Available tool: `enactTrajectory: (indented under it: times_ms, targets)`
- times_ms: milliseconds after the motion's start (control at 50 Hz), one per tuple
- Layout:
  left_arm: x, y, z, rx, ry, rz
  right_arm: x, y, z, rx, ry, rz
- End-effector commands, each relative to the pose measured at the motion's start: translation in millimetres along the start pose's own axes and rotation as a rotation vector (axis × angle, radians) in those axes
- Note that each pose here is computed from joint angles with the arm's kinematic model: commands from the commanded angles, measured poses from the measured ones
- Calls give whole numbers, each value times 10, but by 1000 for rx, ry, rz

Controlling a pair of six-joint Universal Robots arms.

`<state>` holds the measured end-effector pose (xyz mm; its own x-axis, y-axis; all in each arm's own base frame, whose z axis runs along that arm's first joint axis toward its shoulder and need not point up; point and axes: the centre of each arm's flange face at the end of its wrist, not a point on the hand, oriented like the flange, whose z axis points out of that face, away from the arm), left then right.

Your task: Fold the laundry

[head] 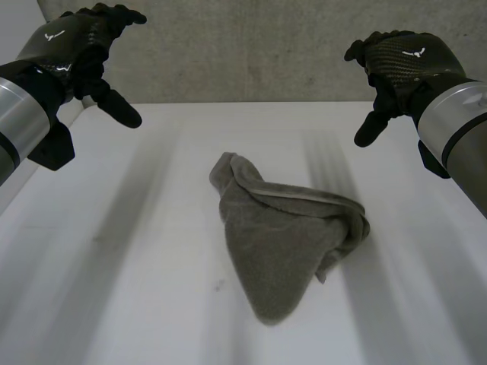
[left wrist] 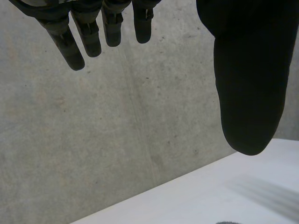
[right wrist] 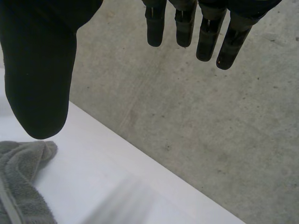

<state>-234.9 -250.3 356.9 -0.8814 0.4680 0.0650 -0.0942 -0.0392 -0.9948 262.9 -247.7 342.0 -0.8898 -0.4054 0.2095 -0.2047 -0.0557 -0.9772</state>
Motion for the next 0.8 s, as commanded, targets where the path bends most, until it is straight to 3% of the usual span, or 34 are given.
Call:
enactTrajectory:
  times_ms: [20,260,400,580,720,800]
  targets:
    - [-3,68,31,-20,1,-3,-27,79,40,-24,-12,-32]
    - [27,740,321,-193,27,-16,-79,508,262,-176,-37,-137]
    - [156,973,363,-241,82,107,-169,989,526,-300,-55,33]
    - [145,949,342,-232,78,125,-254,1698,808,-479,-141,313]
    - [170,970,331,-236,88,126,-279,1843,853,-509,-137,319]
    - [182,984,387,-201,94,129,-231,1673,833,-462,-132,291]
